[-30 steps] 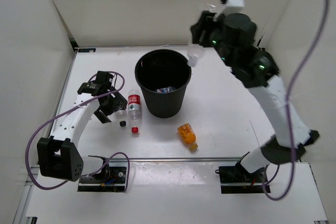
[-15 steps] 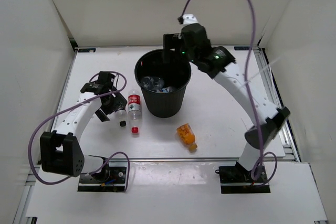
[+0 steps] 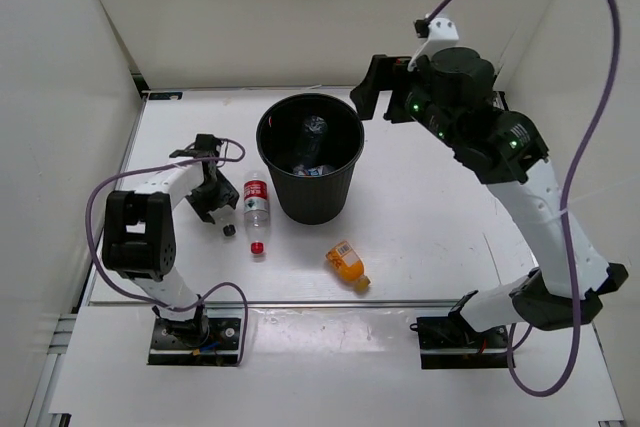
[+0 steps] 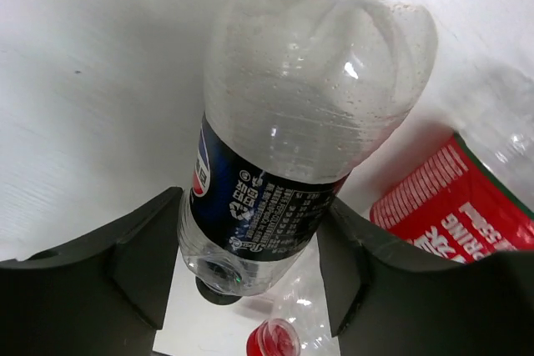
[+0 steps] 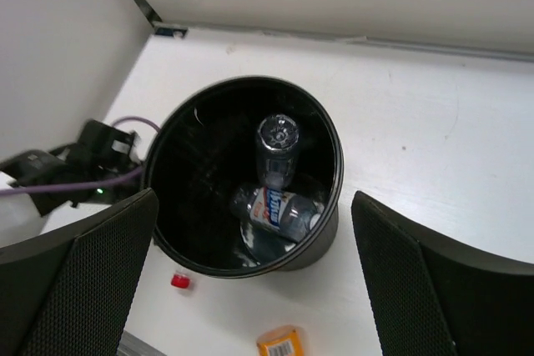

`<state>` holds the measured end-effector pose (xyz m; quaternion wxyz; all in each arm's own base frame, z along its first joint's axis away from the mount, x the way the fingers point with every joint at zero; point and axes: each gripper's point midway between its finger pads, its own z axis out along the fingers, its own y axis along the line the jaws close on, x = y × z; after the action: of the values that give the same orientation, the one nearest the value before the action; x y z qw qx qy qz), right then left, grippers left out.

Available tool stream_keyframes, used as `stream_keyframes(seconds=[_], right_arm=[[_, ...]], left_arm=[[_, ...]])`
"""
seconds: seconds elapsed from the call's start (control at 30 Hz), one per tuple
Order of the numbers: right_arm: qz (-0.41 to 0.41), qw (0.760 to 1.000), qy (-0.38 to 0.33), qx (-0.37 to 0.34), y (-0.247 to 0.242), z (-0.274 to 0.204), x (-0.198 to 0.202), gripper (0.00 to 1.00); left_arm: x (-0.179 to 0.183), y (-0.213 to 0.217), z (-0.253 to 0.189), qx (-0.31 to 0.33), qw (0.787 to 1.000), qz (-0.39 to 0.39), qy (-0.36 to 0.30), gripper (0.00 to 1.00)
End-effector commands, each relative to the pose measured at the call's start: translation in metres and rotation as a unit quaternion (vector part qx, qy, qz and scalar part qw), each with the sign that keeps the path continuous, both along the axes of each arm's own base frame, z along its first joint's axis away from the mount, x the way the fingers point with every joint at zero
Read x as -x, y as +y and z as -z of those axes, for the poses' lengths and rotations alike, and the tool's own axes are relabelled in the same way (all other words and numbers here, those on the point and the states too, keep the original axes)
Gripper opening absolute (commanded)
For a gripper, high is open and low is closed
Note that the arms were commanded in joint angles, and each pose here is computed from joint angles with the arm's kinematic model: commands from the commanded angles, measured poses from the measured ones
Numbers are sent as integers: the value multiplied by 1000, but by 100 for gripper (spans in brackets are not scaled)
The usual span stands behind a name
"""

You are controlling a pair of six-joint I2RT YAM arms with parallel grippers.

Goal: Put the plastic bottles in the bin

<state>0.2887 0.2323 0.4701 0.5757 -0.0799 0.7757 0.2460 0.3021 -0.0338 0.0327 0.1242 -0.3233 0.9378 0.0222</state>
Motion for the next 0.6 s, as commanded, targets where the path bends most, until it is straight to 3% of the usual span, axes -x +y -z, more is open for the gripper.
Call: stream_keyframes(seconds=[0.0,0.1,0.2,0.23,0.3,0.33,0.37,0.43,0.47,0.57], right_arm=[[-2,999,22,32,2,22,-3,100],[2,999,25,36,1,25,-5,100],[17,998,31,46,-8,35,-6,100],[20,998,43,44,-8,43,-5,100],[38,997,56,39,-16,51,-10,100],[42,996,66,33,-15,56,-10,100],[47,996,70,27,-18,56,-13,100],[58,995,81,21,-24,61,-18,100],[61,994,89,7,-27,61,-20,100],[55,994,94,0,-26,61,-20,100]], left_arm=[[-12,-1,-21,16,999,-22,-29,49],[-5,5,-57,5,998,-55,-42,49],[-28,3,-148,6,985,-61,-163,49],[-38,-1,-202,21,969,-57,-241,51],[-46,-16,-255,39,944,-33,-326,54],[-53,-33,-298,78,912,-4,-402,57],[-56,-45,-318,97,895,19,-436,58],[-56,-77,-348,128,863,85,-480,61],[-60,-118,-358,144,848,168,-482,64],[-69,-152,-351,149,841,233,-466,68]])
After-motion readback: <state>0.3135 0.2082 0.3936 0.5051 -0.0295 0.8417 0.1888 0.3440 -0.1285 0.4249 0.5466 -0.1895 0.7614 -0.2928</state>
